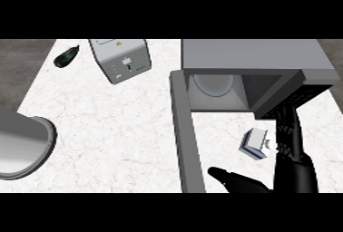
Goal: Pick up the milk, place it into the microwave and close the microwave
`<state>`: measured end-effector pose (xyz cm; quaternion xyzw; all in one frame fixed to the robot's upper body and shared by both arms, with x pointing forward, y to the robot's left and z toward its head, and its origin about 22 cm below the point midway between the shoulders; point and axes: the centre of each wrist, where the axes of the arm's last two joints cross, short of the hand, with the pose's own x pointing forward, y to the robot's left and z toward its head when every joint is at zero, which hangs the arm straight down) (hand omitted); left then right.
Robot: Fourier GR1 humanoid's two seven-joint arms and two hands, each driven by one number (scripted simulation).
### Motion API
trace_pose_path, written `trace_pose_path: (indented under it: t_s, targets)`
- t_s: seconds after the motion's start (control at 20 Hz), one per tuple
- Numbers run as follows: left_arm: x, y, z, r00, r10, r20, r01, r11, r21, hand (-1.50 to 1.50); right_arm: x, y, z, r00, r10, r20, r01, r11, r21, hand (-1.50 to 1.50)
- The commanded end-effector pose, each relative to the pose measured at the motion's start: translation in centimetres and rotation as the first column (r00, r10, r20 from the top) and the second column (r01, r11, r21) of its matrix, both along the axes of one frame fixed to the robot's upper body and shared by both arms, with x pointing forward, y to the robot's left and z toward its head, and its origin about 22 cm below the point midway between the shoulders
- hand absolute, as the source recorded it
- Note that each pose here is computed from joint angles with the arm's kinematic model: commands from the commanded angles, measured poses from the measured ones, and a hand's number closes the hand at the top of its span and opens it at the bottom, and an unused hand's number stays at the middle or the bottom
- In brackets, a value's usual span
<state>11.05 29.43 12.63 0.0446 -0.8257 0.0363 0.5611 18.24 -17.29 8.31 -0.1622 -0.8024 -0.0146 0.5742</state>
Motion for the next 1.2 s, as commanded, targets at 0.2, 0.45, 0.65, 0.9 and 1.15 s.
trace_pose_path:
  t_s: [0.2,0.45,0.65,0.9,1.15]
  targets:
    - [-1.7,1.0,1.7,1.000,0.012,0.018,-0.012,1.000,0.001,-1.50,1.1,-2.1,-4.6,0.998,-0.057,-0.038,0.058,0.998,0.032,-1.50]
    - [-1.4,2.0,-1.1,1.000,0.004,0.012,-0.003,1.000,-0.013,-1.50,0.5,-3.7,-7.3,0.991,-0.114,-0.074,0.115,0.993,0.013,-1.50]
    - [-3.8,2.3,0.5,1.000,-0.006,0.011,0.006,1.000,0.008,-1.50,0.9,-5.9,-9.8,0.982,-0.159,-0.104,0.162,0.986,0.027,-1.50]
    - [-3.4,3.0,1.1,1.000,-0.015,0.008,0.015,1.000,0.004,-1.50,1.1,-8.8,-12.1,0.973,-0.195,-0.122,0.199,0.980,0.015,-1.50]
    - [-3.5,1.9,0.2,1.000,-0.007,-0.007,0.007,1.000,-0.001,-1.50,-0.3,-9.5,-14.7,0.973,-0.184,-0.143,0.189,0.982,0.023,-1.50]
